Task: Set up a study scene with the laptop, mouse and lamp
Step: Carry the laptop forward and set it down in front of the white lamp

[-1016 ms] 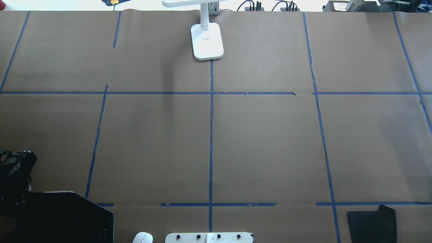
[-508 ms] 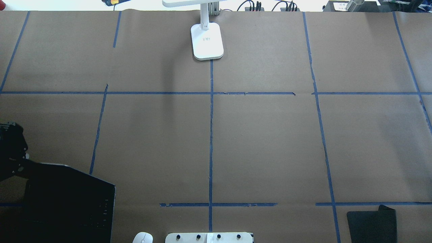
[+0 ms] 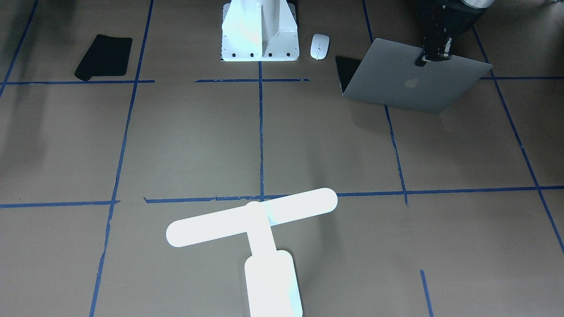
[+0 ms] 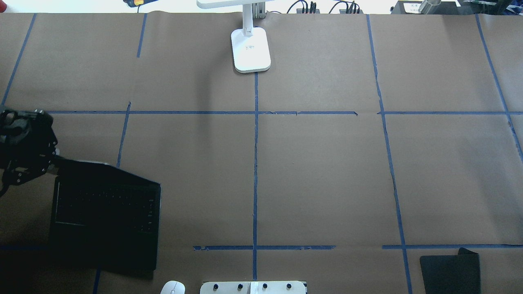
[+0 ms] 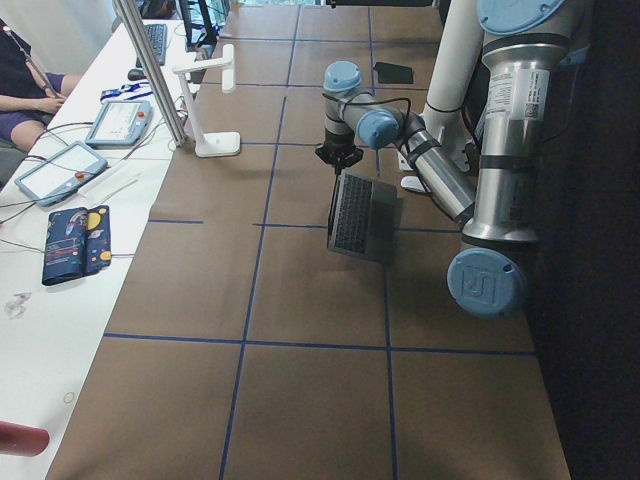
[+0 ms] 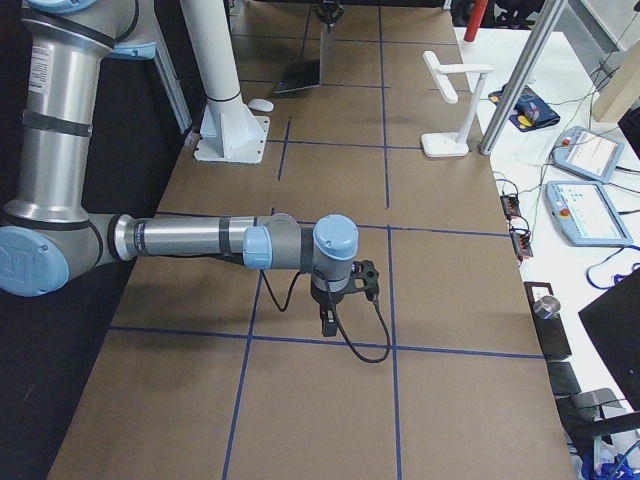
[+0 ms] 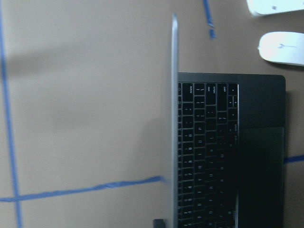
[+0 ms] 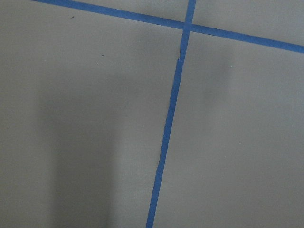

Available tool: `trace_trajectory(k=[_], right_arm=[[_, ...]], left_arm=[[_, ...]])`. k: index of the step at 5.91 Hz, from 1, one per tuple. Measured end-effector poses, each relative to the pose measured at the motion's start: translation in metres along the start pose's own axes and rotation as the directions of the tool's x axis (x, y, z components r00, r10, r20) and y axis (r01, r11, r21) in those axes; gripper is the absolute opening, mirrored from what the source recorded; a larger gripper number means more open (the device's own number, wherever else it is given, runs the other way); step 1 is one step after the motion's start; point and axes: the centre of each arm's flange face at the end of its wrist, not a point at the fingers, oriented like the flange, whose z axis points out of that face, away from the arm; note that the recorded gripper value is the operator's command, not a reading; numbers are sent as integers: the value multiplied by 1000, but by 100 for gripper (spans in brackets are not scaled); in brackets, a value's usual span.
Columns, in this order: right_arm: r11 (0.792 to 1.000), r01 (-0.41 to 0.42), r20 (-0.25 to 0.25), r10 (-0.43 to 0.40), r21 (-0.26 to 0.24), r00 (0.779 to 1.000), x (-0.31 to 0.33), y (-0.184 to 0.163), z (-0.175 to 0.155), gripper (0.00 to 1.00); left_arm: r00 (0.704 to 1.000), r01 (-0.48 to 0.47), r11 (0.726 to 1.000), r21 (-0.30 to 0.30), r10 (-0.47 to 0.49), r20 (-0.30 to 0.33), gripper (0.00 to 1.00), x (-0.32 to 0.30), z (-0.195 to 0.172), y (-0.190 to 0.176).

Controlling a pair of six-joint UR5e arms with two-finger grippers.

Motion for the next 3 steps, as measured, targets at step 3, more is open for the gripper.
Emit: trace_trajectory(k=[3], right_arm=[[1000, -2, 1, 2, 0, 1000, 0, 0, 0, 100]], left_arm=[[998, 49, 999, -7, -49, 47, 0, -96, -4, -74]])
